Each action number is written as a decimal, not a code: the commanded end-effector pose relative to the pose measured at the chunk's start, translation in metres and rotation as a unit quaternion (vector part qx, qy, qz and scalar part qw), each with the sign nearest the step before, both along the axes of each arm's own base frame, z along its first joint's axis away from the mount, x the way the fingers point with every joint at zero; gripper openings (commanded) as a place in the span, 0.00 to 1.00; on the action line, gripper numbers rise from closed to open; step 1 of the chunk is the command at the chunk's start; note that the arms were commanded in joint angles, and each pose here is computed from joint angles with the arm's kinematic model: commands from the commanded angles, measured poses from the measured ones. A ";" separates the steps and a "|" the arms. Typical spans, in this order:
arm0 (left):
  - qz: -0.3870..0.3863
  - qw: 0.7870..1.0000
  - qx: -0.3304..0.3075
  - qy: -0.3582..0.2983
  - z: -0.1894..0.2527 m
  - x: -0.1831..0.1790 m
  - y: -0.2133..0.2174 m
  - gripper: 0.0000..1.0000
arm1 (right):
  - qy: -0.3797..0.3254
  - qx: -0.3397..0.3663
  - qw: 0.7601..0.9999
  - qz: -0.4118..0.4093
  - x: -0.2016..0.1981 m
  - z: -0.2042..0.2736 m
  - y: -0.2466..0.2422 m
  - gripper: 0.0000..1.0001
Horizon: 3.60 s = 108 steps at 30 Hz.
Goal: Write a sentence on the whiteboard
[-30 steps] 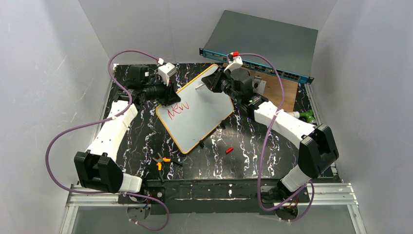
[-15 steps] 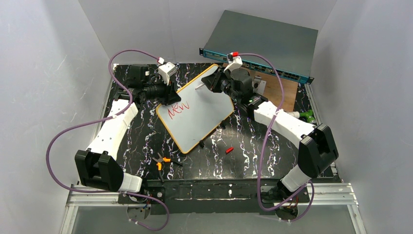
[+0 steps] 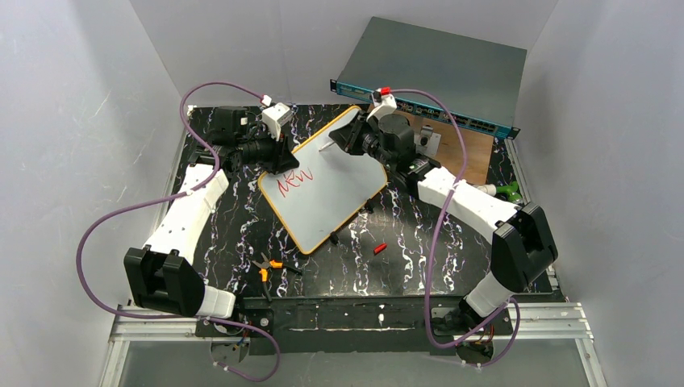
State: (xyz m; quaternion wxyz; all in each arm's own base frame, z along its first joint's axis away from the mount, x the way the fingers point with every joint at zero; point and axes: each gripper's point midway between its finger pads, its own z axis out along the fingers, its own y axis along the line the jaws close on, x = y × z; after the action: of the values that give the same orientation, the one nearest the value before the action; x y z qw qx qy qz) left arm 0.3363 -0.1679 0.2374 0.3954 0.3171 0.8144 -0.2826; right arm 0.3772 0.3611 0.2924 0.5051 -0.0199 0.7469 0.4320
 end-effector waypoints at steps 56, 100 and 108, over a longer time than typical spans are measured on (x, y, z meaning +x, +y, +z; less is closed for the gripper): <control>-0.022 0.999 0.027 -0.024 0.001 0.000 0.000 0.00 | -0.078 0.012 0.996 -0.044 0.020 0.078 -0.015 0.01; -0.021 0.999 0.028 -0.025 0.002 -0.001 0.000 0.00 | 0.018 -0.063 0.997 -0.045 0.009 -0.027 -0.028 0.01; -0.021 0.999 0.028 -0.024 0.001 0.000 0.000 0.00 | 0.007 -0.058 0.997 -0.045 0.012 -0.013 -0.026 0.01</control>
State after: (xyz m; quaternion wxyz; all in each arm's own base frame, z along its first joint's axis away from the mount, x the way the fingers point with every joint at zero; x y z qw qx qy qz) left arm 0.3392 -0.1678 0.2363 0.3930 0.3155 0.8175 -0.2787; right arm 0.3861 0.3340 0.2548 0.4948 -0.0099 0.7914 0.3590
